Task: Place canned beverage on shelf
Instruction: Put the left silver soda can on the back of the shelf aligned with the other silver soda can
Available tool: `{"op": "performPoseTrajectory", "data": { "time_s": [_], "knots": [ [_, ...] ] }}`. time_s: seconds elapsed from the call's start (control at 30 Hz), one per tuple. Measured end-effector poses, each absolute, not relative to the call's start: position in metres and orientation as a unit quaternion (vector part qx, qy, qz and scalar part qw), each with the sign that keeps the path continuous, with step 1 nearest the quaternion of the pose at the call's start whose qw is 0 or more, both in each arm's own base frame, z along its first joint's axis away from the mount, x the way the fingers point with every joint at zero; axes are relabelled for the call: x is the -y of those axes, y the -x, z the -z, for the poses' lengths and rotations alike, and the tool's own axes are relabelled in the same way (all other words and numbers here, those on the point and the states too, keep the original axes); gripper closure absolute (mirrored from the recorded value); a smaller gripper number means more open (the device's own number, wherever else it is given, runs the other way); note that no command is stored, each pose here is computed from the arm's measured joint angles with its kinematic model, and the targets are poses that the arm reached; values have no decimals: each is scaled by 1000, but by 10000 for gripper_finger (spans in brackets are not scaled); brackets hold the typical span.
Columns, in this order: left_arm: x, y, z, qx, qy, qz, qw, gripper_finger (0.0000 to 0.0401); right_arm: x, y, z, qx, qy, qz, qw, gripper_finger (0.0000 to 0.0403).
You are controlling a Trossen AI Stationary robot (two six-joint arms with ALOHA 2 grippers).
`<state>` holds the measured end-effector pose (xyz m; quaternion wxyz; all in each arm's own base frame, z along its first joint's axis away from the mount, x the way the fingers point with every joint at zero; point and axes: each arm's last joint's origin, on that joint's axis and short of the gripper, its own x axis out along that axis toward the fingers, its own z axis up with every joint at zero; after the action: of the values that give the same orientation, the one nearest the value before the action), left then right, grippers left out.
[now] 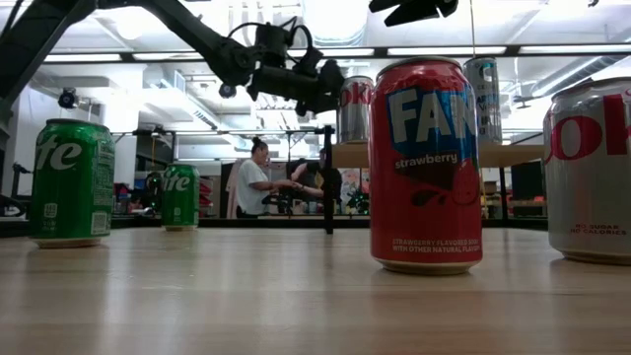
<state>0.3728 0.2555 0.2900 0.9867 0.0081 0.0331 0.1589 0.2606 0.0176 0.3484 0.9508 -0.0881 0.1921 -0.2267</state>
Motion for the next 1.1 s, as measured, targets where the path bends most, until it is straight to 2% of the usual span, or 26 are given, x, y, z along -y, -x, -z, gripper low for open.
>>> {"op": "performPoseTrajectory", "data": {
  "time_s": [0.4, 0.6, 0.67, 0.77, 0.87, 0.97, 1.0, 1.1],
  "knots": [
    [-253, -338, -333, -48, -43, -179, 982, 35, -18, -261, -348, -191, 84, 228, 951, 19],
    [-244, -326, -346, -72, -77, -170, 980, 57, -18, -261, -348, -191, 84, 227, 951, 19],
    [-241, -325, -345, -87, -90, -139, 982, 82, -18, -261, -348, -191, 85, 227, 951, 19],
    [-237, -324, -342, -101, -99, -87, 986, 147, -18, -261, -348, -191, 85, 227, 951, 19],
    [-236, -324, -339, -111, -113, -65, 985, 240, -18, -261, -348, -191, 85, 227, 951, 19],
    [-234, -323, -334, -132, -150, -36, 979, 352, -18, -261, -348, -191, 85, 227, 951, 19],
    [-234, -322, -332, -139, -163, -24, 977, 376, -18, -261, -348, -191, 85, 227, 951, 19],
    [-233, -323, -331, -139, -172, -18, 975, 380, -18, -261, -348, -191, 83, 228, 951, 19]
  ]
}}
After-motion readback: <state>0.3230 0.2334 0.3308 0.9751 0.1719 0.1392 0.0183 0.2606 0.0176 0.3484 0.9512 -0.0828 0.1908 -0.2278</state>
